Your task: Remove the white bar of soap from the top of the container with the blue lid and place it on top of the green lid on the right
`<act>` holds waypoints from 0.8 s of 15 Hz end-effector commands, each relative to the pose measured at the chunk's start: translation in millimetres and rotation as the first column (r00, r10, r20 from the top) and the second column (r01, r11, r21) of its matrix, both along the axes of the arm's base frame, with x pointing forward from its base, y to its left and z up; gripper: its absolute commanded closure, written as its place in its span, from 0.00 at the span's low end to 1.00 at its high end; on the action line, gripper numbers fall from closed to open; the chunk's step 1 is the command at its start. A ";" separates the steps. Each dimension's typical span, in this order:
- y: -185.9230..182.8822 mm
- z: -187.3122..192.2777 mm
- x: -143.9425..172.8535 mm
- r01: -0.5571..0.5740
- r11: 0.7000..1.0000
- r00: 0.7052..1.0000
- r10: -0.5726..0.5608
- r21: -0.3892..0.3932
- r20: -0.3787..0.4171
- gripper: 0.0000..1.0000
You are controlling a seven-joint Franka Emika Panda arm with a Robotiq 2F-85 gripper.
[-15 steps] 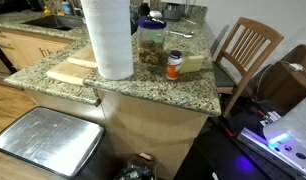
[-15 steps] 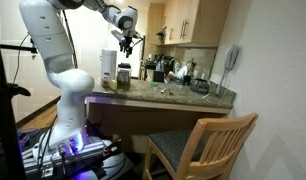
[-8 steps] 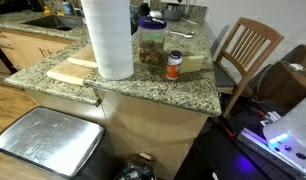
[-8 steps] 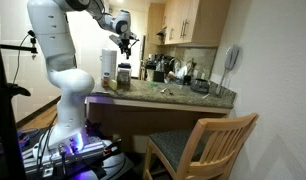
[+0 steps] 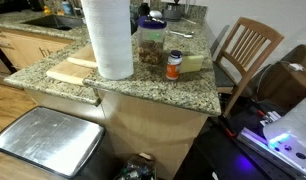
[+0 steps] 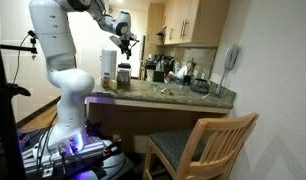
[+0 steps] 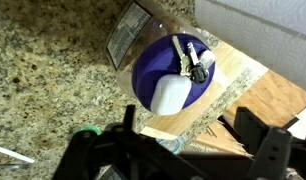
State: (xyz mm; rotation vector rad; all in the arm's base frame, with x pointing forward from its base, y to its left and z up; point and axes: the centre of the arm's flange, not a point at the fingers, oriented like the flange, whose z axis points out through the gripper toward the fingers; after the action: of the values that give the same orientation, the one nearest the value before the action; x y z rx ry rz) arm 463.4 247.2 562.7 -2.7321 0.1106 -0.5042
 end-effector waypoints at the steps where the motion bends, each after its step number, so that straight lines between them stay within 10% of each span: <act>1: 19.5 -24.0 12.9 0.025 0.999 0.999 -0.027 0.039 0.046 0.00; 12: 34.6 -39.4 14.6 0.050 0.998 0.998 -0.049 -0.027 0.042 0.00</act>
State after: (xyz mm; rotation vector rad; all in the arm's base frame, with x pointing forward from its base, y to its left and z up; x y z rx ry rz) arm 477.5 281.6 525.1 -2.7483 0.1690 -0.5997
